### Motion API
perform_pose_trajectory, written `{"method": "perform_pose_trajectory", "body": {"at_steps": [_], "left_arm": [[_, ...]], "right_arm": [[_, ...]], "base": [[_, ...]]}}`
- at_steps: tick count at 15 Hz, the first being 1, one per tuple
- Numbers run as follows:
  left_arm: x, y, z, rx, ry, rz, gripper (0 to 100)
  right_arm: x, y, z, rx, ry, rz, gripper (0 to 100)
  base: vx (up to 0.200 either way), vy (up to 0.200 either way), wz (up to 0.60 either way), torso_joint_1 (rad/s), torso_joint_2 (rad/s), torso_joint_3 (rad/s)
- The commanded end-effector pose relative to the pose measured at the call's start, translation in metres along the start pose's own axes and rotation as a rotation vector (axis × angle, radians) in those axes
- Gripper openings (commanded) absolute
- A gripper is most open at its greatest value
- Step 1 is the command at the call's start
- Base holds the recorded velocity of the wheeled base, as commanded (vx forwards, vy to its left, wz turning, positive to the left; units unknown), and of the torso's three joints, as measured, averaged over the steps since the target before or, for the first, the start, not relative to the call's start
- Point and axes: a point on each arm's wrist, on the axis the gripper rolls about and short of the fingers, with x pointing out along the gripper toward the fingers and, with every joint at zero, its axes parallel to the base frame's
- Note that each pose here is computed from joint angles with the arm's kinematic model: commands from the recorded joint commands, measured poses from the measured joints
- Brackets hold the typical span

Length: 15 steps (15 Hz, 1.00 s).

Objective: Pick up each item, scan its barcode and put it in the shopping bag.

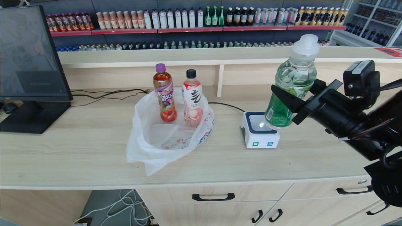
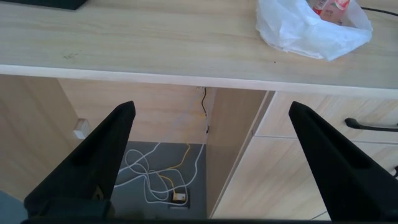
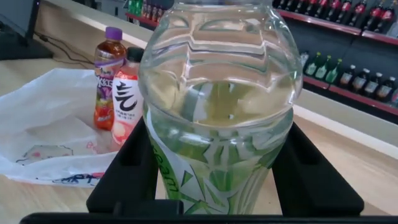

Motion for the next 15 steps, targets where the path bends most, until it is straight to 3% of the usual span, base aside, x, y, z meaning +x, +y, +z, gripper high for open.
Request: {"method": "perform_pose_trajectory", "body": {"at_steps": [1, 3, 9, 11, 15], "left_arm": [[0.000, 0.000, 0.000, -0.001, 0.000, 0.001, 100], [0.000, 0.000, 0.000, 0.000, -0.002, -0.001, 100], [0.000, 0.000, 0.000, 0.003, -0.002, -0.001, 100], [0.000, 0.000, 0.000, 0.006, -0.005, -0.001, 100], [0.000, 0.000, 0.001, 0.008, -0.011, 0.001, 100]], "right_arm": [[0.013, 0.002, -0.015, -0.022, 0.013, 0.010, 0], [0.024, -0.003, -0.009, -0.098, -0.001, -0.040, 0], [0.024, 0.000, -0.020, -0.436, 0.054, 0.022, 0], [0.024, 0.001, -0.026, -0.512, 0.029, 0.094, 0], [0.028, 0.002, -0.034, -0.569, 0.025, 0.116, 0]], "base": [[0.000, 0.000, 0.00, 0.000, 0.00, 0.000], [0.000, 0.000, 0.00, 0.000, 0.00, 0.000], [0.000, 0.000, 0.00, 0.000, 0.00, 0.000], [0.000, 0.000, 0.00, 0.000, 0.00, 0.000], [0.000, 0.000, 0.00, 0.000, 0.00, 0.000]]}}
